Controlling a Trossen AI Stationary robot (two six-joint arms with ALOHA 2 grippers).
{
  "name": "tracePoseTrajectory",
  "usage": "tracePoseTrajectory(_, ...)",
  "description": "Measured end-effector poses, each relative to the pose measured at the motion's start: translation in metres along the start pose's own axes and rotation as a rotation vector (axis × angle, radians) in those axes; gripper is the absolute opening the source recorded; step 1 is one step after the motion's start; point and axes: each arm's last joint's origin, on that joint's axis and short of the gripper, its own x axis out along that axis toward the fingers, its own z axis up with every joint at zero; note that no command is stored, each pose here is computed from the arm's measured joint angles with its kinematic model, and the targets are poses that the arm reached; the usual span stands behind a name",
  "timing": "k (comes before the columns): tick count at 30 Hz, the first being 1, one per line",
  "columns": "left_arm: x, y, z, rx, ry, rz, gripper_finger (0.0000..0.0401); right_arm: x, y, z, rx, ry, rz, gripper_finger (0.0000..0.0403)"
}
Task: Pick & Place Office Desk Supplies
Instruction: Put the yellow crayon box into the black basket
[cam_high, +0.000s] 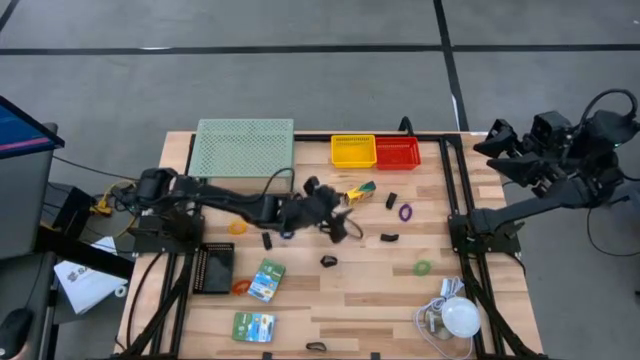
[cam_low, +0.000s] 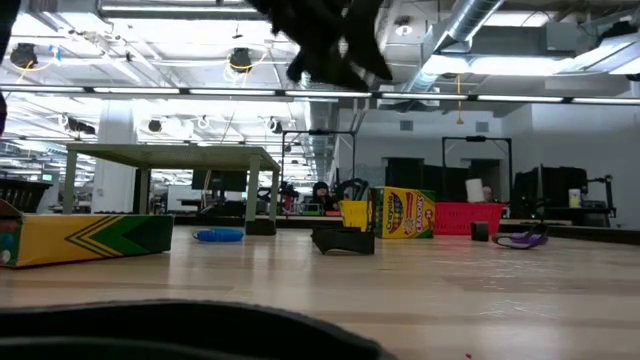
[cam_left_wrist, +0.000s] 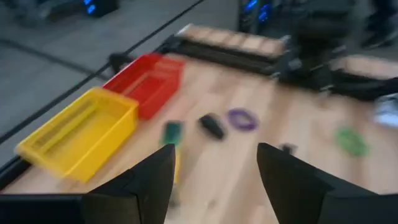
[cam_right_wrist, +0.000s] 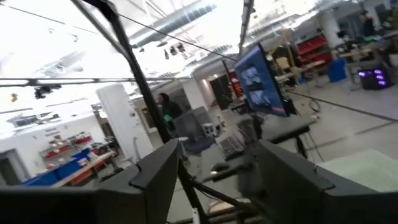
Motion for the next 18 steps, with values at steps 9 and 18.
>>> tracePoseTrajectory(9,0.051,0.015,-0.035,0.021,0.108,0.026,0.0221,0.0,0.003,0.001,0.002,0.006,0.067,0.0212)
tracePoseTrajectory(18,0.075,0.007,-0.071,0.063,0.206,0.02,0.0221,0.0,0.006,0.005,0.032,-0.021,0.128,0.0211)
